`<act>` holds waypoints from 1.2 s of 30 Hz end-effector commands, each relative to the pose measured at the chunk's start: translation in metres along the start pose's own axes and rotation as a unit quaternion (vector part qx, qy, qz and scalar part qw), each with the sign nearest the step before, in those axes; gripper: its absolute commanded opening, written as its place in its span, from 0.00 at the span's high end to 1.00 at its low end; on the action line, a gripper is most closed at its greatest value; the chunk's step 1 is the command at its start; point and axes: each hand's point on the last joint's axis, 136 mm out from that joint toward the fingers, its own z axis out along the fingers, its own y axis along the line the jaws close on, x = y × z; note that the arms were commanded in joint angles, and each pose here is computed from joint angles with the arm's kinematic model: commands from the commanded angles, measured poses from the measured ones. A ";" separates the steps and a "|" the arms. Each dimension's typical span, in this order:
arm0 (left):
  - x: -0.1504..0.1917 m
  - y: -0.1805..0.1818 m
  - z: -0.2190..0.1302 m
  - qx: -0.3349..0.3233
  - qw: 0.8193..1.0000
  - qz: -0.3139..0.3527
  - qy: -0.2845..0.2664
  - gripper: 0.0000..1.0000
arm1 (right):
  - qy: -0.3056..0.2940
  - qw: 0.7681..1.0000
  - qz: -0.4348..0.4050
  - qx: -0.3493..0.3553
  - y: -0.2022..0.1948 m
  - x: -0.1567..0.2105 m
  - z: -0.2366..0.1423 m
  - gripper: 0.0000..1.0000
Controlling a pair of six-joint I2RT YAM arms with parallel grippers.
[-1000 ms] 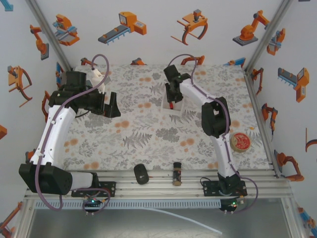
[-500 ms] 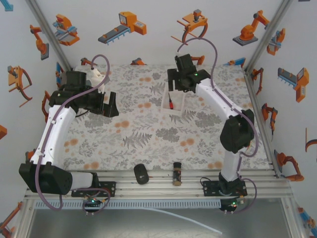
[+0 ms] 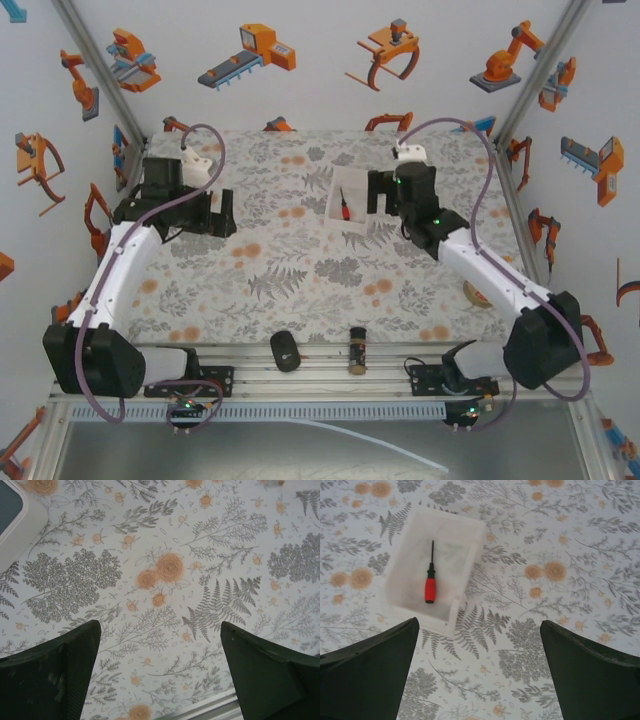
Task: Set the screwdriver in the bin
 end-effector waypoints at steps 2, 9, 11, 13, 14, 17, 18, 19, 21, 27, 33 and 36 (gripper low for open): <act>-0.018 0.014 0.000 -0.044 0.997 -0.016 -0.066 0.03 | -0.080 0.995 0.012 0.064 -0.043 -0.015 -0.020 0.01; -0.006 0.048 0.024 -0.121 0.987 -0.026 -0.100 0.03 | -0.074 0.989 0.025 0.127 -0.105 0.034 -0.032 0.01; 0.003 0.053 0.034 -0.127 0.986 -0.030 -0.104 0.03 | -0.065 0.986 0.025 0.149 -0.123 0.046 -0.035 0.01; 0.012 0.058 0.043 -0.130 0.985 -0.033 -0.109 0.03 | -0.055 0.983 0.030 0.170 -0.141 0.061 -0.036 0.01; 0.017 0.061 0.048 -0.132 0.984 -0.034 -0.113 0.03 | -0.052 0.982 0.038 0.177 -0.149 0.068 -0.035 0.01; 0.028 0.075 0.055 -0.136 0.980 -0.060 -0.134 0.03 | -0.044 0.978 0.070 0.193 -0.171 0.091 -0.031 0.01; 0.030 0.082 0.055 -0.137 0.977 -0.076 -0.146 0.03 | -0.047 0.977 0.077 0.196 -0.176 0.097 -0.029 0.01; 0.033 0.088 0.055 -0.136 0.974 -0.091 -0.154 0.03 | -0.050 0.976 0.080 0.198 -0.180 0.101 -0.028 0.01; 0.039 0.102 0.052 -0.144 0.967 -0.113 -0.176 0.03 | -0.057 0.974 0.086 0.202 -0.186 0.108 -0.023 0.01; 0.056 0.125 0.042 -0.183 0.947 -0.128 -0.230 0.03 | -0.060 0.969 0.083 0.224 -0.201 0.121 -0.007 0.01; 0.067 0.132 0.049 -0.184 0.935 -0.143 -0.267 0.03 | -0.061 0.970 0.079 0.223 -0.203 0.137 0.011 0.01; 0.066 0.137 0.057 -0.182 0.934 -0.154 -0.265 0.03 | -0.067 0.973 0.073 0.209 -0.200 0.143 0.019 0.01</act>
